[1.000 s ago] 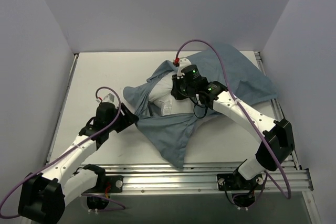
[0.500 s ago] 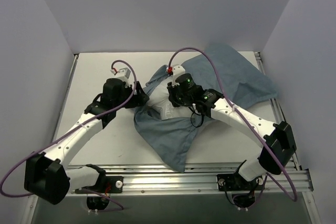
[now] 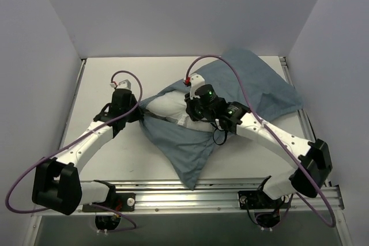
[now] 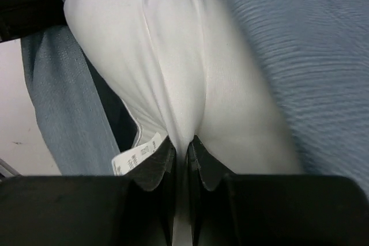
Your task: Remove the pillowcase from the pillow
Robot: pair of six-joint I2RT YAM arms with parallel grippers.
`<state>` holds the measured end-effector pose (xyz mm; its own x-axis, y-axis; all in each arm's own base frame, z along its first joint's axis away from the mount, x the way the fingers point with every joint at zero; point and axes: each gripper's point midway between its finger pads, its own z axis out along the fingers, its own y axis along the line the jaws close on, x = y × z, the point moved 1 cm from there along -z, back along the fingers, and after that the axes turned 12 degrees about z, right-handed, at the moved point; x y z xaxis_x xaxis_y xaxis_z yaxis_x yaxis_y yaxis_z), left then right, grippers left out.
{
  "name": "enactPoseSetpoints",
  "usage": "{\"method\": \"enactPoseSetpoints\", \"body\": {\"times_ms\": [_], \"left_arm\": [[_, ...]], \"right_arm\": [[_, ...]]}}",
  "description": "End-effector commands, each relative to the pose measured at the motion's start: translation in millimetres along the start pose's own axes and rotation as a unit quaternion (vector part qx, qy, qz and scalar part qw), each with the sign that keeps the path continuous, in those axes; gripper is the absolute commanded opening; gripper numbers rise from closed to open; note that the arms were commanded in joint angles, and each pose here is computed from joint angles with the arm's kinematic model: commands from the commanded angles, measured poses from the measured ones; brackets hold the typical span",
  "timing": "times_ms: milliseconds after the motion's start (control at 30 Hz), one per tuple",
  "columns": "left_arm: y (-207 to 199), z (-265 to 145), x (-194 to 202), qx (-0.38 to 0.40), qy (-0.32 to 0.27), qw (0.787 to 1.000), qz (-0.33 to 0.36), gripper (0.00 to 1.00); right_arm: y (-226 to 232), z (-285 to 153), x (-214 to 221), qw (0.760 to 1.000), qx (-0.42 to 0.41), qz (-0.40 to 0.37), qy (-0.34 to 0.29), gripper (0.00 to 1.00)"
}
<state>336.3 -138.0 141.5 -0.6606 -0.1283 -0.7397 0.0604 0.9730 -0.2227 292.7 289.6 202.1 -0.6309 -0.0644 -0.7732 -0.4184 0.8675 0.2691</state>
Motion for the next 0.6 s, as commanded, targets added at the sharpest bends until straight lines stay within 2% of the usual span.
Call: {"method": "enactPoseSetpoints", "body": {"times_ms": [0, 133, 267, 367, 400, 467, 500, 567], "left_arm": [[43, -5, -7, -0.076, -0.039, 0.994, -0.069, 0.09], [39, 6, 3, -0.060, -0.024, 0.994, -0.085, 0.09], [12, 24, 20, 0.017, 0.004, 0.994, -0.108, 0.09], [-29, 24, 12, 0.093, -0.030, 0.989, -0.110, 0.13], [-52, 20, 15, 0.122, -0.035, 0.988, -0.092, 0.18], [-81, 10, 3, 0.164, -0.066, 0.982, -0.070, 0.20], [-93, 5, 4, 0.179, -0.071, 0.980, -0.057, 0.27], [-93, -2, 2, 0.173, -0.072, 0.980, -0.059, 0.42]], "right_arm": [[0, -54, -46, 0.996, -0.020, 0.009, -0.088, 0.00], [15, -81, -59, 0.989, -0.090, 0.021, -0.112, 0.00], [29, -98, -76, 0.979, -0.134, 0.035, -0.152, 0.00], [30, -92, -89, 0.973, -0.133, 0.049, -0.180, 0.00], [33, -91, -97, 0.969, -0.137, 0.059, -0.195, 0.00], [32, -75, -99, 0.969, -0.130, 0.065, -0.198, 0.00], [34, -70, -102, 0.968, -0.131, 0.067, -0.202, 0.00], [34, -53, -103, 0.973, -0.119, 0.063, -0.186, 0.00]]}}
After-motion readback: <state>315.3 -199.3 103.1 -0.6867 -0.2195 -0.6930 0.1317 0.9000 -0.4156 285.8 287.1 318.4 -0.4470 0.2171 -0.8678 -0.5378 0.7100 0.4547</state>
